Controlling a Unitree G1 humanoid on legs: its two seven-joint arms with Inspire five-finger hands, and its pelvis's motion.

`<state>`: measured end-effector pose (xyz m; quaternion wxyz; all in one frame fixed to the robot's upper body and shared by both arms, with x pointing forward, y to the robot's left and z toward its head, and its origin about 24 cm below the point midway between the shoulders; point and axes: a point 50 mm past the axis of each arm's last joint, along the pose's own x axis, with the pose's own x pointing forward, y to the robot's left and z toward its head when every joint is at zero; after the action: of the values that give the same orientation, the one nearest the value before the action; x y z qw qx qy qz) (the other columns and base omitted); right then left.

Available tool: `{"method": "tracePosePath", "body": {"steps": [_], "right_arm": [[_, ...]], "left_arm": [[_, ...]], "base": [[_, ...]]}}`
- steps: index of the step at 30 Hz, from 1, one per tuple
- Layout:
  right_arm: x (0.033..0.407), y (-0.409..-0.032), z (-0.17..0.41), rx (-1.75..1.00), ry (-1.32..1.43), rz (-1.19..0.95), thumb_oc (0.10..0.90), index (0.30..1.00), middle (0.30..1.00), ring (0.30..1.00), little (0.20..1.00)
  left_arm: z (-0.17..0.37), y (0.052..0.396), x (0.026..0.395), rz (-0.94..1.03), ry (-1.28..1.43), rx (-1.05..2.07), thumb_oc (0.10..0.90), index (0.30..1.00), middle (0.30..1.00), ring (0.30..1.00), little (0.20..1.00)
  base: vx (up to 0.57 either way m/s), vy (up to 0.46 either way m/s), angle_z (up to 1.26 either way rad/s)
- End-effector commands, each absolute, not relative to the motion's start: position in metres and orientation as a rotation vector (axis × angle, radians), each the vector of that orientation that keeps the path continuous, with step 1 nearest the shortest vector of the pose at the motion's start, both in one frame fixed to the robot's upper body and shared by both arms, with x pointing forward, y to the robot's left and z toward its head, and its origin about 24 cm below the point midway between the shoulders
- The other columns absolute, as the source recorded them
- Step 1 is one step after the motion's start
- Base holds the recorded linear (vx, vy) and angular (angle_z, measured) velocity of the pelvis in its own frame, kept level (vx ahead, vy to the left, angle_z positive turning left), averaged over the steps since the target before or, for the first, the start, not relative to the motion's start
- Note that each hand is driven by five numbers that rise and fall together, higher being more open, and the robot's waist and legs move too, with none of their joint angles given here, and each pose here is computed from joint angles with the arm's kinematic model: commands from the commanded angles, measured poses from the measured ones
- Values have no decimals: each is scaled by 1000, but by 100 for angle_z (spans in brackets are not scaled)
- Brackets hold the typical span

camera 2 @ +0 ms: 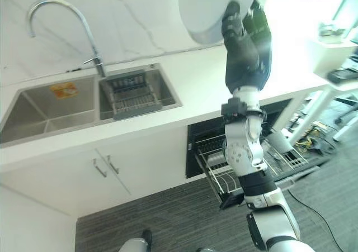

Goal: Place the dishes in the dishwasher.

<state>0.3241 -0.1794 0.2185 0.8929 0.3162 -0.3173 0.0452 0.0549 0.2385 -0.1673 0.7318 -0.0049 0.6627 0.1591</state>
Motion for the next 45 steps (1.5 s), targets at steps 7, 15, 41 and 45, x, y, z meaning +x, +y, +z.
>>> {"method": "tracePosePath", "body": {"steps": [7, 15, 41, 45], "right_arm": [[291, -204, 267, 764, -927, 140, 400, 300, 300, 300, 300], [283, -223, 222, 621, -809, 27, 400, 300, 300, 300, 300], [319, -246, 138, 378, -383, -136, 400, 300, 300, 300, 300], [333, -252, 139, 332, -335, -189, 400, 300, 300, 300, 300]], "left_arm": [[-162, 240, 85, 294, 1379, 95, 800, 900, 900, 900, 900], [-165, 230, 81, 242, 1407, 148, 800, 900, 900, 900, 900], [-157, 237, 102, 193, 1408, 196, 800, 900, 900, 900, 900], [-155, 241, 108, 189, 1404, 218, 800, 900, 900, 900, 900]], "base": [[-39, -37, -64], [6, -20, -18], [37, 5, 6], [20, 11, 30]]}}
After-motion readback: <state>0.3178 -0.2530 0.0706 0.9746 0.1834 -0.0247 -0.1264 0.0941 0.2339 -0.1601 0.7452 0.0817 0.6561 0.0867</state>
